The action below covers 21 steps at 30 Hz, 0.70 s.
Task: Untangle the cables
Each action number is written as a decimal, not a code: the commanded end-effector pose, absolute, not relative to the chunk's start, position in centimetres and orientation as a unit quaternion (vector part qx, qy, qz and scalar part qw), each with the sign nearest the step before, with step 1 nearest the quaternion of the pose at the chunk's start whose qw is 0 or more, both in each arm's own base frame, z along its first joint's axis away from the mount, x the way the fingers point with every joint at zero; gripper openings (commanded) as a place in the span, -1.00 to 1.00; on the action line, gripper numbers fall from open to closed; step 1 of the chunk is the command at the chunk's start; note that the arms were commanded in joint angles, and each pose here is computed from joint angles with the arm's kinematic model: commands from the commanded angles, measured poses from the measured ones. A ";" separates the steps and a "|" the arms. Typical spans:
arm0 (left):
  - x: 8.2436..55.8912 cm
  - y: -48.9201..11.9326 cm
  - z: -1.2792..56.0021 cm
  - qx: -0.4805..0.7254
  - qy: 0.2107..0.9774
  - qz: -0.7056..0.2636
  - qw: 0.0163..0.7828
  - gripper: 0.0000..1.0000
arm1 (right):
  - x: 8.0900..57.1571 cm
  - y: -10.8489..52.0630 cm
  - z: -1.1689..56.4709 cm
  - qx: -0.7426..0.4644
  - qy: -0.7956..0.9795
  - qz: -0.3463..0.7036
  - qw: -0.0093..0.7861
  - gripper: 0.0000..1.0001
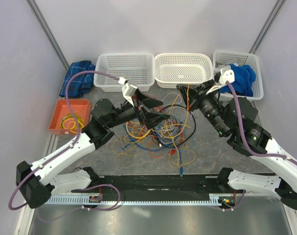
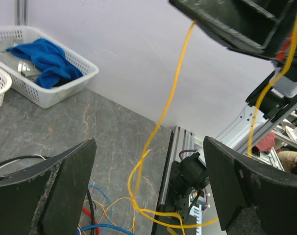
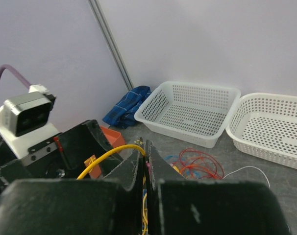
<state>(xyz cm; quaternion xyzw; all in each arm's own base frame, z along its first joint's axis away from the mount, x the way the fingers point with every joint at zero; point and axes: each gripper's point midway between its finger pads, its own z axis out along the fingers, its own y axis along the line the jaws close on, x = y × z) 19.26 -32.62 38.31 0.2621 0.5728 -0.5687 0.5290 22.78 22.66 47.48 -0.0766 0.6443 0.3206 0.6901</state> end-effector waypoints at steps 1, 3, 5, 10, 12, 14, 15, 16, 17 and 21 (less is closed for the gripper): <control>19.4 -33.9 40.5 0.293 0.538 -0.571 0.547 0.89 | 22.5 23.5 47.0 -0.081 0.646 0.342 0.678 -1.00; 19.9 -34.5 40.9 0.295 0.536 -0.570 0.548 0.86 | 22.3 23.7 46.7 -0.085 0.647 0.346 0.674 -1.00; 20.2 -35.0 41.6 0.297 0.531 -0.571 0.551 0.83 | 22.3 24.0 46.2 -0.088 0.650 0.349 0.669 -1.00; 20.7 -36.0 42.1 0.301 0.528 -0.575 0.548 0.66 | 22.3 24.5 44.9 -0.093 0.659 0.351 0.659 -1.00; 20.4 -36.3 42.6 0.305 0.523 -0.579 0.546 0.37 | 22.4 24.6 44.5 -0.093 0.662 0.350 0.656 -1.00; 20.1 -36.3 42.9 0.311 0.518 -0.580 0.547 0.00 | 22.4 24.7 44.0 -0.093 0.666 0.348 0.653 -1.00; 20.1 -36.3 42.9 0.312 0.518 -0.579 0.547 -0.46 | 22.5 24.6 43.8 -0.092 0.668 0.346 0.652 -1.00; 20.1 -36.2 42.7 0.311 0.525 -0.576 0.545 -0.76 | 22.6 24.6 43.4 -0.091 0.671 0.343 0.651 -1.00; 20.2 -36.1 42.7 0.310 0.528 -0.571 0.547 -0.96 | 22.6 24.6 43.3 -0.089 0.672 0.342 0.651 -1.00; 21.3 -35.4 42.4 0.288 0.558 -0.542 0.558 -0.96 | 22.6 24.0 42.7 -0.086 0.675 0.334 0.652 0.11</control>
